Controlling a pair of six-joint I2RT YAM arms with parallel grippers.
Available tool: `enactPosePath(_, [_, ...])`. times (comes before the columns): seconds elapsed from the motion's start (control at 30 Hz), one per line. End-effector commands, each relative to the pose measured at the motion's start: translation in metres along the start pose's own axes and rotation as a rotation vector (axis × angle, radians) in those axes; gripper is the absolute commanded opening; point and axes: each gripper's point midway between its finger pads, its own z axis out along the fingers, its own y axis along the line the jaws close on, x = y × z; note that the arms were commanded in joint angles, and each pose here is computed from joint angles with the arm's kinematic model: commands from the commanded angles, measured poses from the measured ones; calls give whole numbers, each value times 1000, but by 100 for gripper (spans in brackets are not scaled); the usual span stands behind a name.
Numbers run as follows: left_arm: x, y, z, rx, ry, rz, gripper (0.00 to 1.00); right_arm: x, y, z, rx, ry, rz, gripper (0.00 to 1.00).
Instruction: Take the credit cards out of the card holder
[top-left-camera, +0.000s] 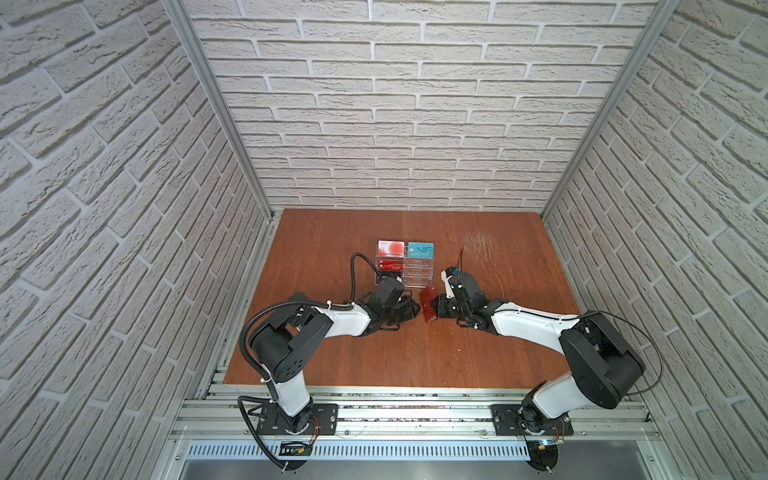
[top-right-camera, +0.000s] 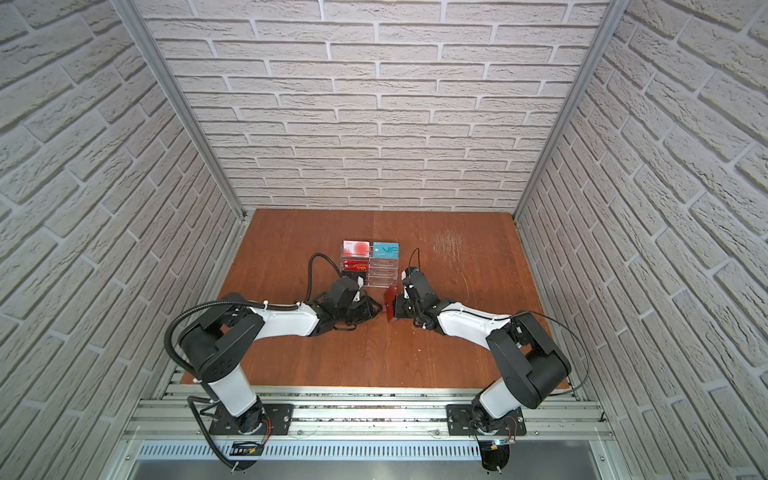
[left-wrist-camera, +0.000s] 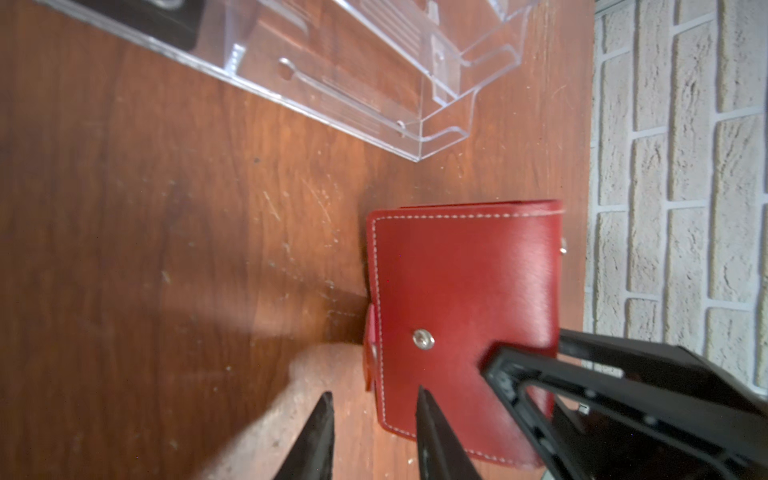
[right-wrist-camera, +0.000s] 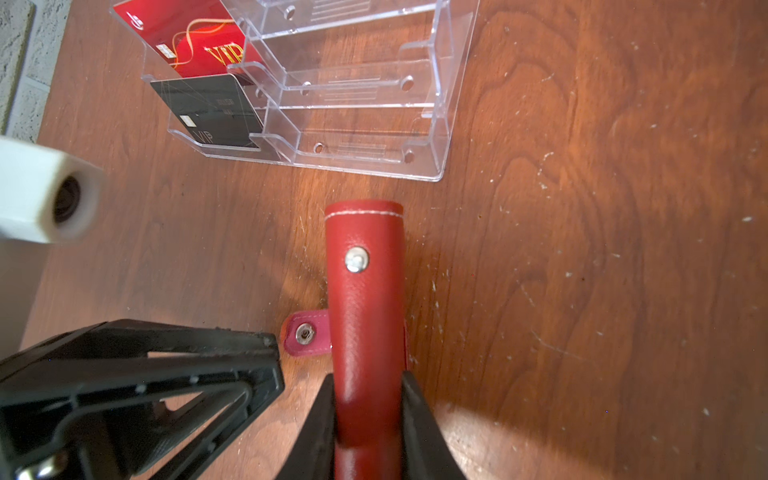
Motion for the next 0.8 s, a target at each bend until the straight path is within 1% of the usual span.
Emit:
enactPosePath(0.0, [-10, -2, 6, 3, -23, 7, 34, 26, -3, 3, -8, 81, 0, 9])
enactPosePath(0.13, [-12, -2, 12, 7, -23, 3, 34, 25, 0, 4, -20, 85, -5, 9])
enactPosePath(0.2, [-13, -3, 15, 12, -23, 2, 32, 26, 1, 5, -25, 87, -9, 9])
enactPosePath(0.3, [-14, -5, 19, 14, -19, 2, 26, 26, 1, 6, -28, 89, -9, 9])
enactPosePath(0.4, [-14, -2, 20, 7, -23, 1, 17, 26, 3, 7, -34, 92, -11, 9])
enactPosePath(0.47, [-16, 0, 19, 6, -27, -2, 12, 27, 3, 8, -39, 96, -10, 9])
enactPosePath(0.57, [-16, 2, 19, 0, -26, 4, 1, 27, 5, 10, -48, 104, -10, 10])
enactPosePath(0.6, [-17, 2, 18, -2, -29, 7, 0, 28, 6, 11, -51, 108, -11, 10])
enactPosePath(0.67, [-16, 2, 17, -6, -29, 11, 0, 29, 7, 12, -56, 117, -10, 11])
enactPosePath(0.77, [-16, 3, 12, -4, -31, 15, 0, 30, 7, 14, -58, 123, -12, 20])
